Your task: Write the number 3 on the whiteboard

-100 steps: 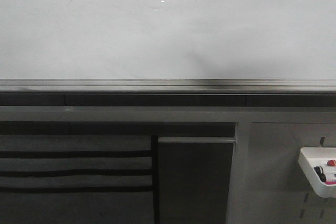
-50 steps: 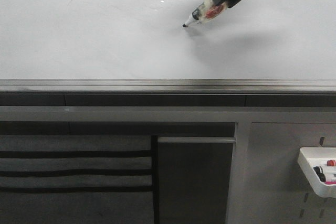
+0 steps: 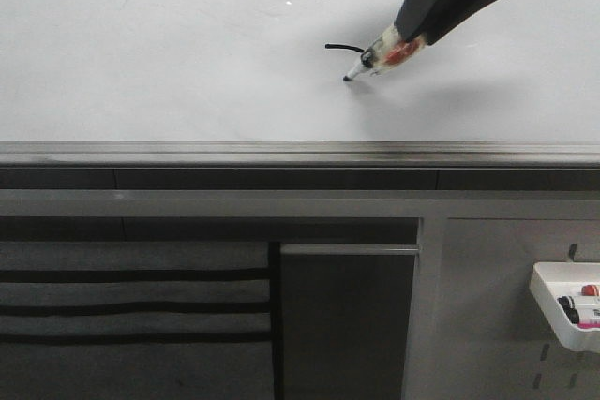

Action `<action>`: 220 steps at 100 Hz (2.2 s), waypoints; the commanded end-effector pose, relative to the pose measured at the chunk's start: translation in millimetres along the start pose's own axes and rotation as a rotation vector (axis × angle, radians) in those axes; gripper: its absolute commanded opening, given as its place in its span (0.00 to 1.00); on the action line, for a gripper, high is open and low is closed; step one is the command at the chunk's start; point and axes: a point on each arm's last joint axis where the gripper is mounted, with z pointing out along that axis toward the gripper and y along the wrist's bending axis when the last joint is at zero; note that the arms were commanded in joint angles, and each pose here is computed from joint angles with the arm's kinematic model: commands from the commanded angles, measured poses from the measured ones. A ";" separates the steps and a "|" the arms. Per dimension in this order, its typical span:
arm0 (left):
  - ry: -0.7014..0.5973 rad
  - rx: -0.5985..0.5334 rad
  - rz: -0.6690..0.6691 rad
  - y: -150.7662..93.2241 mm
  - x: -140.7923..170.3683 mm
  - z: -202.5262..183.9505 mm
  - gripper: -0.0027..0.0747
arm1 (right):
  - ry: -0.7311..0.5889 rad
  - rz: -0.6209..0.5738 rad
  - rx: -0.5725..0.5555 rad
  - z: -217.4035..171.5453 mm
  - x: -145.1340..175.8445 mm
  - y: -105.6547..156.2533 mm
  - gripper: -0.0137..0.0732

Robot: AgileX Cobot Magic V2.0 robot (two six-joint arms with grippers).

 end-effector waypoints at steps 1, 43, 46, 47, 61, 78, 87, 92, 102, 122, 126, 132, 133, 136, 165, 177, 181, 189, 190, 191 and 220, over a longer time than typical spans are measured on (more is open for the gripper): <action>-0.084 -0.038 -0.031 4.4 -11.8 -5.3 0.68 | -0.171 -0.015 0.075 -10.9 -21.1 -9.3 0.11; -0.084 -0.038 -0.031 4.4 -11.8 -5.3 0.68 | -0.095 -0.001 0.085 -13.8 11.0 -12.0 0.11; -0.084 -0.038 -0.031 4.4 -11.8 -5.3 0.68 | -0.104 -0.006 0.078 -9.2 9.9 -8.7 0.11; -0.084 -0.038 -0.031 4.4 -11.8 -5.3 0.68 | -0.111 -0.006 0.077 -8.3 9.2 -8.2 0.11; -0.084 -0.038 -0.031 4.4 -11.8 -5.3 0.68 | -0.195 -0.027 0.064 8.7 -0.5 4.8 0.11; -0.084 -0.038 -0.031 4.4 -11.8 -5.3 0.68 | -0.173 -0.009 -0.015 -2.7 -10.8 18.0 0.11; -0.084 -0.038 -0.031 4.4 -11.8 -5.3 0.68 | -0.179 -0.153 -0.058 -28.4 -4.1 38.5 0.11; -0.084 -0.038 -0.031 4.4 -11.8 -5.3 0.68 | -0.206 -0.179 -0.074 -43.0 2.6 48.2 0.11; -0.084 -0.038 -0.031 4.4 -11.8 -5.3 0.68 | -0.243 -0.268 -0.102 -66.3 22.3 64.2 0.11; -0.085 -0.037 -0.031 4.4 -11.8 -5.3 0.68 | -0.285 -0.469 -0.136 -81.4 56.8 83.0 0.11; -0.088 -0.040 -0.032 4.6 -12.1 -5.3 0.68 | -0.284 -0.490 -0.140 -82.2 59.3 84.6 0.11; -0.092 -0.042 -0.033 4.8 -12.5 -5.3 0.68 | -0.285 -0.539 -0.140 -82.1 59.9 86.1 0.11; -0.093 -0.040 -0.035 4.7 -12.6 -5.3 0.68 | -0.286 -0.544 -0.139 -82.1 59.8 86.0 0.11; -0.096 -0.036 -0.041 4.3 -12.9 -5.3 0.68 | -0.288 -0.569 -0.136 -82.1 59.8 86.0 0.11; -0.045 0.070 0.107 -1.5 -13.3 13.6 0.68 | -0.333 -0.980 -0.138 -82.7 63.8 103.3 0.11; -0.008 0.151 0.216 -8.1 -17.7 33.8 0.68 | -0.377 -1.069 -0.141 -83.9 63.8 112.7 0.11; -0.001 0.181 0.237 -11.3 -21.3 40.3 0.68 | -0.388 -1.073 -0.141 -84.3 63.4 114.3 0.11; -0.011 0.225 0.274 -17.5 -33.9 48.4 0.68 | -0.395 -1.084 -0.143 -84.6 63.6 116.4 0.11; -0.009 0.235 0.279 -19.1 -35.1 50.3 0.68 | -0.395 -1.087 -0.142 -84.6 63.6 116.4 0.11; -0.015 0.236 0.287 -19.3 -37.3 50.5 0.68 | -0.396 -1.090 -0.143 -84.6 63.7 116.8 0.11; -0.002 0.308 0.406 -31.7 -65.0 86.1 0.68 | -0.395 -1.091 -0.144 -84.6 63.9 116.8 0.11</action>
